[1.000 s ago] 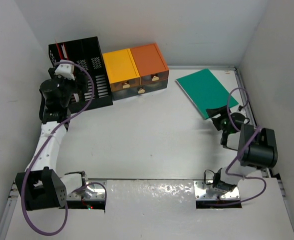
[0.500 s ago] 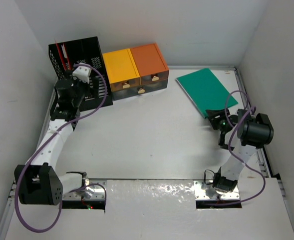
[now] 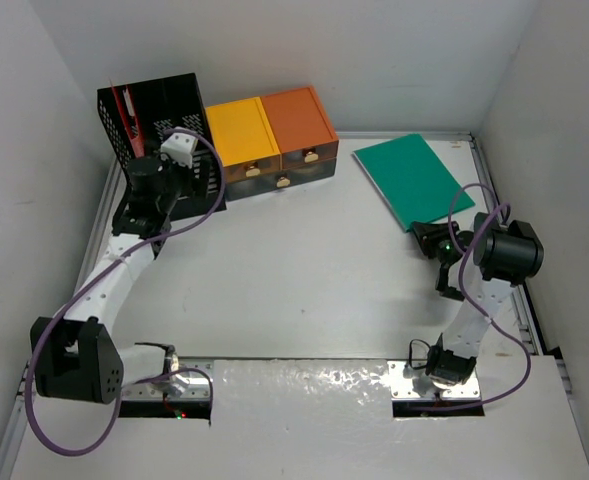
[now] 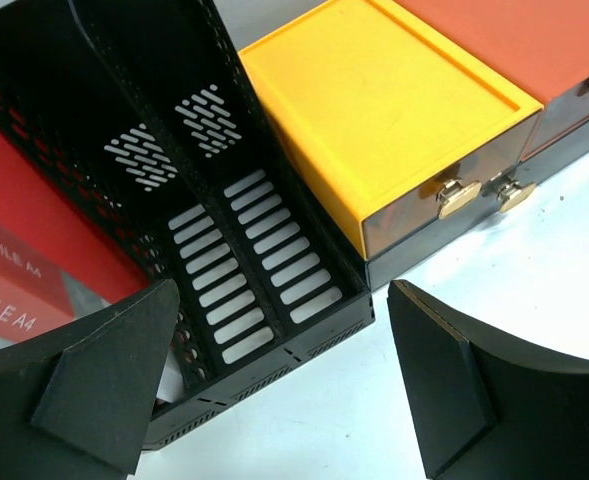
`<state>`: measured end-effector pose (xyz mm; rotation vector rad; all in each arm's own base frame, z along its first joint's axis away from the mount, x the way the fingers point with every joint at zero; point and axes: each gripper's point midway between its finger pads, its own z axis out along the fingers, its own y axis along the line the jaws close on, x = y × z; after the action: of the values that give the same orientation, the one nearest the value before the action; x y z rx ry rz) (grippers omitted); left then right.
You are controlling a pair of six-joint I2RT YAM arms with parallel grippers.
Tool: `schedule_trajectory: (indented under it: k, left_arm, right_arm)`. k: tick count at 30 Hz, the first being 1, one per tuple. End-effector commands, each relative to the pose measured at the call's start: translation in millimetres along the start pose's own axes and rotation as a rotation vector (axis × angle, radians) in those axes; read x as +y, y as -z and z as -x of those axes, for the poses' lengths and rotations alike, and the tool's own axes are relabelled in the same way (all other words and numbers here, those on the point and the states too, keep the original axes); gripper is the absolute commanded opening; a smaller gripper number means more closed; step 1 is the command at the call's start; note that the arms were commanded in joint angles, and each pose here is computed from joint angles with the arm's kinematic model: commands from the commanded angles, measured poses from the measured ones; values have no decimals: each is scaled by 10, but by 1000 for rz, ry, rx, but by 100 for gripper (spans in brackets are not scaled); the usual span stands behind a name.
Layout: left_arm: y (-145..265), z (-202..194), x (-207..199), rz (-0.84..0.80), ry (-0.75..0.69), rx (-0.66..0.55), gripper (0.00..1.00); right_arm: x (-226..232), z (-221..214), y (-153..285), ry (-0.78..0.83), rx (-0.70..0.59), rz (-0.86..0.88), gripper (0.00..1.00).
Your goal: Organize the desk
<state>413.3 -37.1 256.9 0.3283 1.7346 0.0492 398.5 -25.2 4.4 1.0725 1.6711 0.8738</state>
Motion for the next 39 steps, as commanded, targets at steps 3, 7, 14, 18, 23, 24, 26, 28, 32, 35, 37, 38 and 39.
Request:
schedule_trajectory:
  k: [3, 7, 14, 18, 23, 24, 26, 28, 32, 35, 37, 38, 39]
  left_arm:
    - [-65, 291, -34, 15, -10, -54, 84]
    - [-77, 324, -152, -4, -10, -59, 84]
    - [-110, 263, -265, 3, -56, -40, 84]
    - [-107, 262, -274, 5, -70, -36, 84]
    - [-113, 264, -275, 10, -78, -35, 84]
    - [-116, 266, -275, 10, -78, -35, 84]
    - [-124, 235, -296, 5, -78, -29, 84]
    - [-120, 241, -299, 6, -76, -30, 84]
    - [-111, 242, -293, 9, -78, -23, 84]
    - [-101, 237, -288, 11, -79, -19, 84]
    - [-101, 240, -285, 13, -78, -21, 84]
    - [-101, 241, -288, 11, -77, -21, 84]
    - [-106, 257, -285, 12, -75, -25, 85]
  right_arm:
    - [53, 19, 127, 48, -24, 0, 33]
    - [51, 16, 219, 82, -32, -18, 34]
    - [140, 47, 161, 70, -34, 23, 34]
    - [222, 81, 119, 53, -39, 56, 34]
    - [317, 127, 129, 67, -49, 74, 34]
    - [327, 133, 128, 68, -50, 76, 35]
    - [326, 138, 94, 65, -43, 73, 36]
    - [321, 135, 65, 54, -36, 75, 37]
    - [314, 149, 10, 45, -38, 80, 37]
    - [292, 149, -40, 45, -30, 77, 37]
    - [269, 125, -57, 29, -19, 77, 37]
    - [273, 124, -64, 19, -17, 77, 37]
    - [263, 123, -65, 17, -17, 74, 37]
